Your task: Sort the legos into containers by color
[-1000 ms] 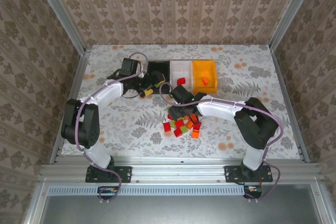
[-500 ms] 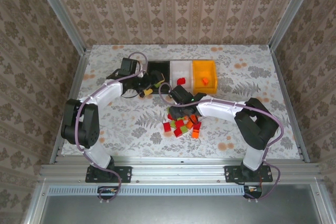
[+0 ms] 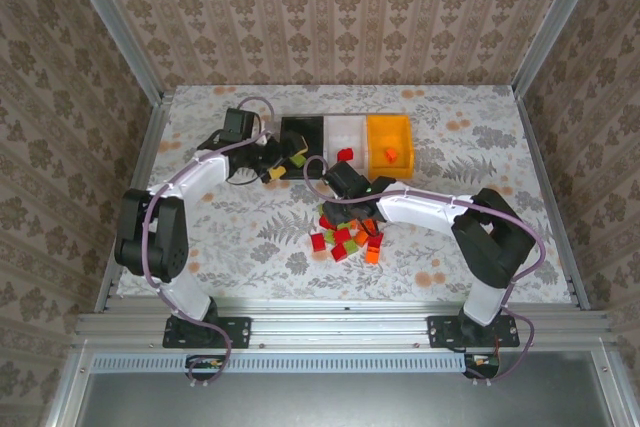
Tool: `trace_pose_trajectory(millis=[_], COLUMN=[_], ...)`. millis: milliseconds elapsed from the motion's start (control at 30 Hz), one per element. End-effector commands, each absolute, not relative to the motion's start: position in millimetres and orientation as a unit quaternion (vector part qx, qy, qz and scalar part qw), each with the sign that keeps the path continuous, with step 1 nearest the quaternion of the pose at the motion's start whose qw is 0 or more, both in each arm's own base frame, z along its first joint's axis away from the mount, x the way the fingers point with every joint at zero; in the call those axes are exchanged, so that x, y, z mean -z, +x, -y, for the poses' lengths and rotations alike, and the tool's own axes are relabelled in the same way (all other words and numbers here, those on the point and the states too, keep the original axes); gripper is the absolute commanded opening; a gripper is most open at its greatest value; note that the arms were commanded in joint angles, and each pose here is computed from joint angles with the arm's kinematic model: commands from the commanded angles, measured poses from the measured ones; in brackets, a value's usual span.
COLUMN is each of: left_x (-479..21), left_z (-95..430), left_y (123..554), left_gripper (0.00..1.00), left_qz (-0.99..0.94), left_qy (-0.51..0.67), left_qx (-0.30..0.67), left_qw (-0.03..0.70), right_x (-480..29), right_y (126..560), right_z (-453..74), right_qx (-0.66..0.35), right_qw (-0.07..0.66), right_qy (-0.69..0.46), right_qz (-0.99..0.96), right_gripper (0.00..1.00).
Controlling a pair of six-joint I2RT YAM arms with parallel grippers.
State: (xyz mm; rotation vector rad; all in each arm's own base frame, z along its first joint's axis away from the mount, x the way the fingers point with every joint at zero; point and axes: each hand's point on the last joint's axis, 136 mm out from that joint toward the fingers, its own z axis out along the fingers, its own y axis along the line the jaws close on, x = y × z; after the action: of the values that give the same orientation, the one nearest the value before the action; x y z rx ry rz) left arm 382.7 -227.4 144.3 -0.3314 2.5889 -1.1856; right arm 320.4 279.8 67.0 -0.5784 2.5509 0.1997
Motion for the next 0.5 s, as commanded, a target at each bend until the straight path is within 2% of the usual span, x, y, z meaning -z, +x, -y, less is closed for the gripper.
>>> trace_pose_trajectory(millis=[0, 467], left_x=[-166, -164], left_z=[228, 231], left_y=[385, 385], left_gripper=[0.96, 0.96], left_qz=[-0.887, -0.884], left_qy=[-0.106, -0.107], left_qx=[0.423, 0.431], left_qw=[0.151, 0.144], right_x=[-91, -66], right_y=[332, 328], right_z=[-285, -287], right_qx=[-0.08, -0.072], right_qw=[0.288, 0.258], right_qy=[-0.2, -0.203], right_qz=[-0.933, -0.942], right_gripper=[0.51, 0.51])
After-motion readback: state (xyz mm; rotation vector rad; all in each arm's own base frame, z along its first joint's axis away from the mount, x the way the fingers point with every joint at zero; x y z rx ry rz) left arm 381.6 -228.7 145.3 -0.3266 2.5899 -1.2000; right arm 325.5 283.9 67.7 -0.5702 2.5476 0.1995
